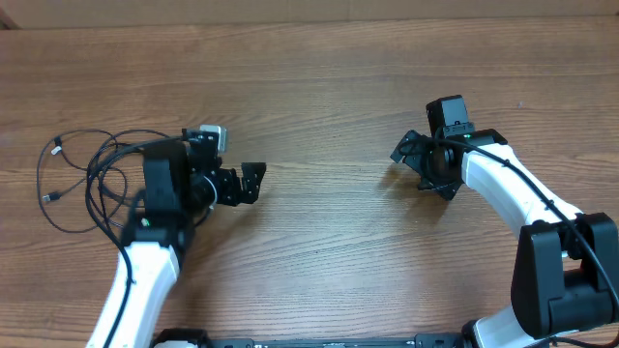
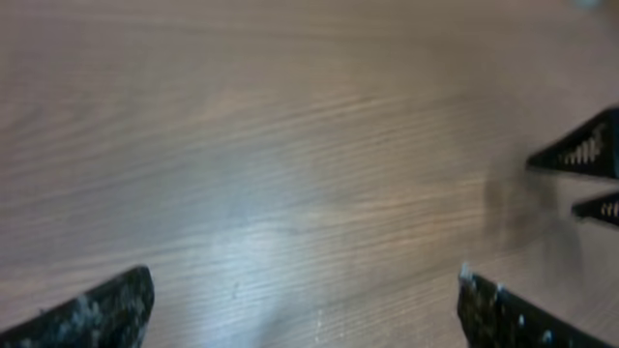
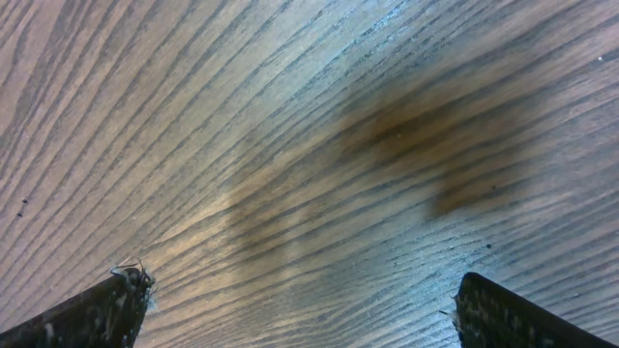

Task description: Untangle cables

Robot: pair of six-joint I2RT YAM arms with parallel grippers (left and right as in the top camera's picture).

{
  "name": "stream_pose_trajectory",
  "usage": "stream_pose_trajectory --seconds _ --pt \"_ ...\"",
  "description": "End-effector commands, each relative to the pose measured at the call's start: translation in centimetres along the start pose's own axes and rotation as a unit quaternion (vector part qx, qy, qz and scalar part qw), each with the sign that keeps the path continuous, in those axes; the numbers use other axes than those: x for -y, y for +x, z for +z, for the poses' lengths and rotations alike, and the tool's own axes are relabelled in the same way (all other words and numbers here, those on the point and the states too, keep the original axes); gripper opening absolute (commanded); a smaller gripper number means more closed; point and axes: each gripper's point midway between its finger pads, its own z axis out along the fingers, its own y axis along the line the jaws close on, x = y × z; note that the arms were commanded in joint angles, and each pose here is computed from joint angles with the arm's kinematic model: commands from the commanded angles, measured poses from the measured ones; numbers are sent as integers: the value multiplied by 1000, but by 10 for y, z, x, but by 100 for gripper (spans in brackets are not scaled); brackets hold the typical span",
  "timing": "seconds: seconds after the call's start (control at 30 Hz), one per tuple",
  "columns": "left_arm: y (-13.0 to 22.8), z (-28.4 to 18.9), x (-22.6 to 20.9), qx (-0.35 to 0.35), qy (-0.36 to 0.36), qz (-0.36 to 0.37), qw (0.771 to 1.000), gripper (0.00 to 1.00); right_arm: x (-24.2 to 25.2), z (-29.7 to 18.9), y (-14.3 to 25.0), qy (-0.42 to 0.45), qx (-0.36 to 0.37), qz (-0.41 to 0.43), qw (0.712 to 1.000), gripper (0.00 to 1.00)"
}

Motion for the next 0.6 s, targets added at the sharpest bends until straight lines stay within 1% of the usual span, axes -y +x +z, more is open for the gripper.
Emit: stream_pose_trajectory --seconds 0.0,0.13,0.23,0.43,0.57 --pt "14 -1 19 42 38 23 998 100 -5 -9 -8 -9 17 -2 1000 100" --pt "17 -5 29 97 57 55 992 99 -5 -9 -8 -9 17 -2 1000 100" --pt "26 -11 29 117 58 65 989 99 -5 -9 -8 -9 17 -2 1000 100" --pt "43 -17 22 125 41 65 989 99 -5 -9 -8 -9 17 -2 1000 100" --pt "53 -23 23 142 44 72 986 100 -5 -9 -8 -9 17 -2 1000 100"
